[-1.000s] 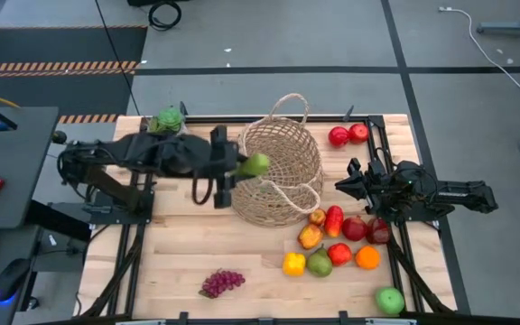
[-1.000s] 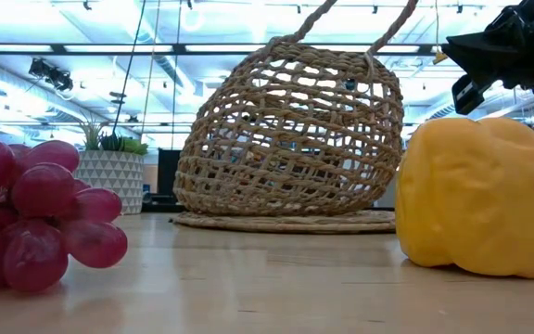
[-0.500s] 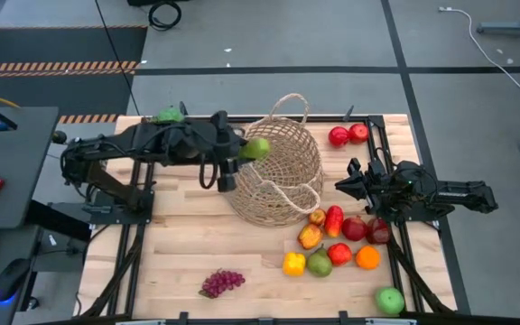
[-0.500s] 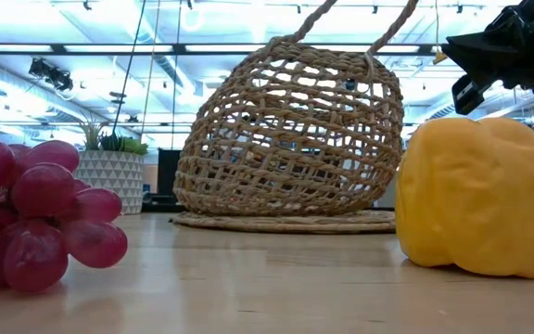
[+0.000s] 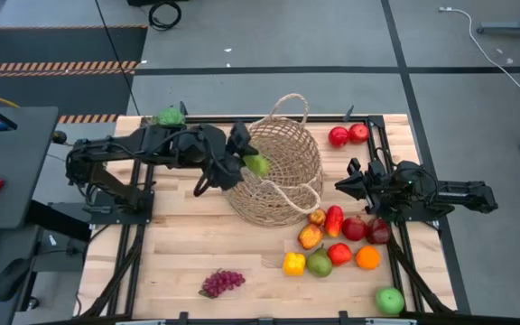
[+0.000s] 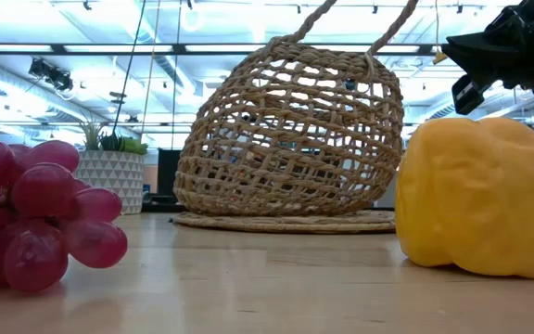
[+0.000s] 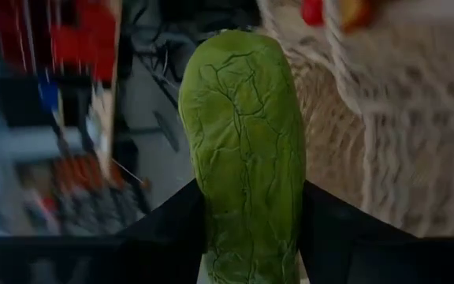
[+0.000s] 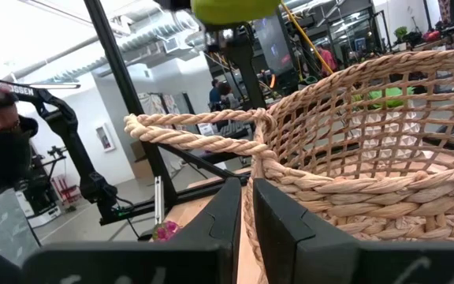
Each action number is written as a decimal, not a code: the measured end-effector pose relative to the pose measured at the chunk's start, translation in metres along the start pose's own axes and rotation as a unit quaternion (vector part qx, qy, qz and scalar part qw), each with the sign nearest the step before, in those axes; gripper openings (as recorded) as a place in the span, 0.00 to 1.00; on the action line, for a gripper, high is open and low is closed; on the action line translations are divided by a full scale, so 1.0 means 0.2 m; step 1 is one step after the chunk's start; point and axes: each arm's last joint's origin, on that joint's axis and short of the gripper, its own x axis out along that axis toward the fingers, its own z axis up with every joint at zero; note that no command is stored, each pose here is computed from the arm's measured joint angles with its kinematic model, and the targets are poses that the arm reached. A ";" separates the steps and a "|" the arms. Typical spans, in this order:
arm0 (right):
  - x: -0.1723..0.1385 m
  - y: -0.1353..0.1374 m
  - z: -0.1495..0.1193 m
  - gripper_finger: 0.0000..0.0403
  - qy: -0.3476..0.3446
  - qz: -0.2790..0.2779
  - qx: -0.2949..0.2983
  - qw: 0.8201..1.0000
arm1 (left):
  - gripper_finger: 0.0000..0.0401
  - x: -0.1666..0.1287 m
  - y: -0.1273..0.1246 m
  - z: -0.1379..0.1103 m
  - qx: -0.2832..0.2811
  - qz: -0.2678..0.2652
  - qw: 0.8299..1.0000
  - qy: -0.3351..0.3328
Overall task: Build produce basket
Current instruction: Put the green cucumber into the brown basket, then put the yellow bell pepper into the brown basket
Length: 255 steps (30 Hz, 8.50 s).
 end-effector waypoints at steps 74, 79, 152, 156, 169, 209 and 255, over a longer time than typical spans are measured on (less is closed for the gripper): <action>0.00 0.00 0.00 0.10 0.000 0.000 0.000 1.000 | 0.42 0.37 0.16 -0.41 -0.801 0.017 0.595 -0.061; 0.00 0.00 0.00 0.10 0.000 0.000 0.000 1.000 | 0.42 0.39 0.16 -0.32 -0.750 0.052 0.657 -0.055; 0.00 0.00 0.00 0.10 -0.003 0.001 0.000 1.000 | 0.42 1.34 -0.34 -0.25 0.051 -0.117 0.990 0.061; 0.00 0.00 0.00 0.10 -0.004 0.001 -0.001 1.000 | 0.42 1.38 -0.37 -0.29 0.037 -0.124 0.989 0.068; 0.00 0.00 0.00 0.10 -0.004 0.001 -0.001 1.000 | 0.52 1.39 -0.37 -0.34 -0.039 -0.128 0.989 0.060; 0.00 0.00 0.00 0.10 -0.003 0.001 -0.001 1.000 | 0.72 0.81 0.12 -0.24 -0.121 0.130 0.983 0.047; 0.00 0.00 0.00 0.10 -0.004 0.002 -0.001 1.000 | 0.72 -0.94 0.21 -0.43 -0.472 0.312 0.793 -0.225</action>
